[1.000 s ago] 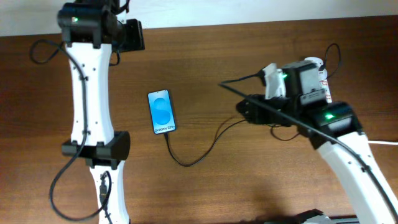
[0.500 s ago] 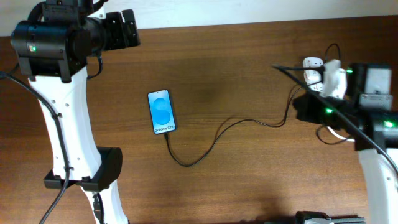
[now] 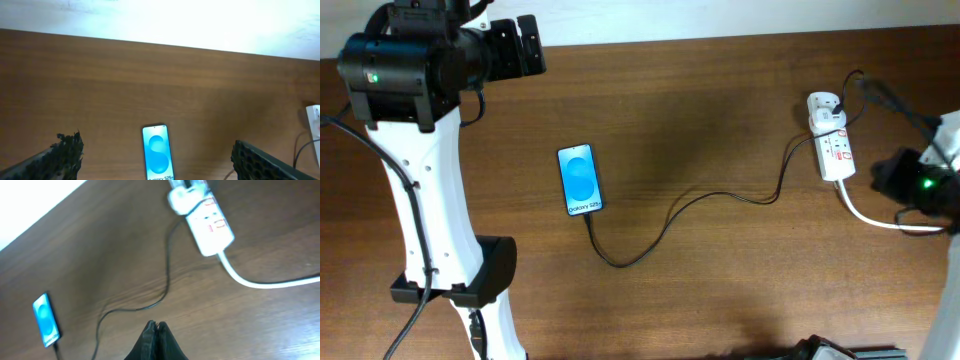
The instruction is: Plug charger to phone and switch on socket
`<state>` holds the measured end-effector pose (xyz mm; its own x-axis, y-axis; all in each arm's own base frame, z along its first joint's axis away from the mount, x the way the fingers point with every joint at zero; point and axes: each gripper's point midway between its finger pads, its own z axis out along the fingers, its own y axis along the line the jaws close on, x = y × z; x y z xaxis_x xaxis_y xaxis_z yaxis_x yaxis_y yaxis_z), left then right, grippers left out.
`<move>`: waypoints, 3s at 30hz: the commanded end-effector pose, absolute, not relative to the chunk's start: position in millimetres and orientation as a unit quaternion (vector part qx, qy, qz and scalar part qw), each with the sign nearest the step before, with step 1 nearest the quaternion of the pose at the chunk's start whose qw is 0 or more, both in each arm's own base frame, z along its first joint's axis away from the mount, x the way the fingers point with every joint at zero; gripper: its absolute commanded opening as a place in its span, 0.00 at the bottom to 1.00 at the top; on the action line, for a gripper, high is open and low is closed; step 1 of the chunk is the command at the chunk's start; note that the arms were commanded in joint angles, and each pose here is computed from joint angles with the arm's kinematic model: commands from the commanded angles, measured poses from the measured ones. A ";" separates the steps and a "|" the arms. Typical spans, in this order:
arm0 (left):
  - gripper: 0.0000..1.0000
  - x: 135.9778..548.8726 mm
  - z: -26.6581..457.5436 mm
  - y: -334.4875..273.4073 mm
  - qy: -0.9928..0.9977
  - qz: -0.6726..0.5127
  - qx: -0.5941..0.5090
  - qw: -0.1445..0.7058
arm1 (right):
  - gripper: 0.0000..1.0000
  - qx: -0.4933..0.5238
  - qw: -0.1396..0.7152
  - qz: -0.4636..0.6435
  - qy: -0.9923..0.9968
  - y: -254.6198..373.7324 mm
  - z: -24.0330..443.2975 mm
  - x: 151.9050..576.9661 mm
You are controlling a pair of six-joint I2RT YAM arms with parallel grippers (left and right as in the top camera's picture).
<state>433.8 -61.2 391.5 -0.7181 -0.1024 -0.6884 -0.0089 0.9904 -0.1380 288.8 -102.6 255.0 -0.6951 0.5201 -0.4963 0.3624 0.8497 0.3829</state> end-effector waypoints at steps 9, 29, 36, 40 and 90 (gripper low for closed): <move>0.99 429.4 399.9 -59.3 0.920 -0.067 -0.031 0.384 | 0.04 0.307 0.293 0.156 0.892 -163.3 200.0 350.1; 0.99 429.4 399.9 -59.3 0.920 -0.067 -0.031 0.384 | 0.04 0.305 0.339 0.171 0.873 -210.3 131.8 427.6; 0.99 429.4 399.9 -59.3 0.920 -0.067 -0.031 0.384 | 0.04 0.317 0.343 0.179 0.866 -218.5 111.3 441.3; 0.99 429.4 399.9 -59.3 0.920 -0.067 -0.031 0.384 | 0.04 0.313 0.341 0.184 0.867 -216.0 100.3 448.1; 0.99 429.4 399.9 -59.3 0.920 -0.067 -0.031 0.384 | 0.04 0.389 0.267 0.222 0.853 -169.0 17.7 482.4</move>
<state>433.8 -61.2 391.5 -0.7181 -0.1024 -0.6883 -0.0087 0.9904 -0.1383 476.9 -186.9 27.3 -0.5143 0.8039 -0.2987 0.5571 0.5780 0.5964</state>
